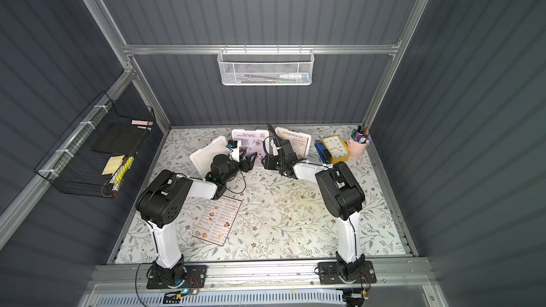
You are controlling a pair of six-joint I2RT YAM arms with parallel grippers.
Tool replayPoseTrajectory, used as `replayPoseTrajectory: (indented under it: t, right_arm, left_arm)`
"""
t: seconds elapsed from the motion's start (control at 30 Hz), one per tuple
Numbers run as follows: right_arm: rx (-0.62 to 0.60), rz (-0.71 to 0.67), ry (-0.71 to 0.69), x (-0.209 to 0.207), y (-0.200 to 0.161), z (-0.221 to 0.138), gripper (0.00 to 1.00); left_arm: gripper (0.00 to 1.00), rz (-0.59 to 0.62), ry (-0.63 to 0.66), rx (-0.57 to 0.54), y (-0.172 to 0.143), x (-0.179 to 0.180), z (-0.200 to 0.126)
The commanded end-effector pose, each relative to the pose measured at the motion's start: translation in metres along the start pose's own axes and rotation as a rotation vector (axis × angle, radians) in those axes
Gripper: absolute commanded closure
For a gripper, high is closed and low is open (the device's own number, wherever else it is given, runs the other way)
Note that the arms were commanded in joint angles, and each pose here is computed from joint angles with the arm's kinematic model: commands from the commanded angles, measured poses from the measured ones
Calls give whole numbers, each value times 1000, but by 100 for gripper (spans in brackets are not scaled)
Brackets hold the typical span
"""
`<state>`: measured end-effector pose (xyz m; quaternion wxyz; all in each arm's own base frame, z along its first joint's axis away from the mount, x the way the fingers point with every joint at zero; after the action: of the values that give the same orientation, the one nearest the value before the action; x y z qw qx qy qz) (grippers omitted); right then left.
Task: Insert the menus into the narrow rack
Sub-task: Move the narrow rack to the center of the board, then adjust the narrow rack at the center of the board.
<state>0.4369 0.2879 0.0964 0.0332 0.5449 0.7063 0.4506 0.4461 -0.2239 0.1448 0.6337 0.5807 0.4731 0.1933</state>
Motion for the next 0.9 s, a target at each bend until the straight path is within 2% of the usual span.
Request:
replayPoseTrajectory:
  t: [0.0,0.17,0.33,0.4,0.57,0.7,0.87]
  right_arm:
    - [-7,-25,50,11,6,-3,49]
    - [-63,-94,175,35,4,-29,42]
    - [-102,-137,192,45,0,-52,41]
    - [-110,-137,145,39,-3,-58,41]
    - [-112,-80,-91,-7,-12,-76,41]
    - [-134,14,-165,-45,-19,-93,44]
    - [-149,89,-240,-80,-24,-106,44]
  left_arm:
    - [30,27,-25,-31,19,-8,-4]
    - [26,59,-30,-102,54,-26,-41]
    - [22,85,47,-223,92,-36,-106]
    - [17,83,104,-274,102,-34,-133]
    - [8,25,297,-387,116,-16,-196]
    - [1,-15,375,-403,113,-6,-212]
    - [1,-39,403,-379,106,4,-202]
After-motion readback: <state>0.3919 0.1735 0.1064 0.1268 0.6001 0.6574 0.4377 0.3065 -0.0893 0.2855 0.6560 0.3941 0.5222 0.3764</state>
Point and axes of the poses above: each gripper's point midway between its finger pads, its own z axis out along the fingers, its own x axis along the line the jaws close on, y = z × x, the point moved 3 cm from there along -z, back along the fingers, and after that the axes turned 6 degrees about -z, right-handed, at the moved point
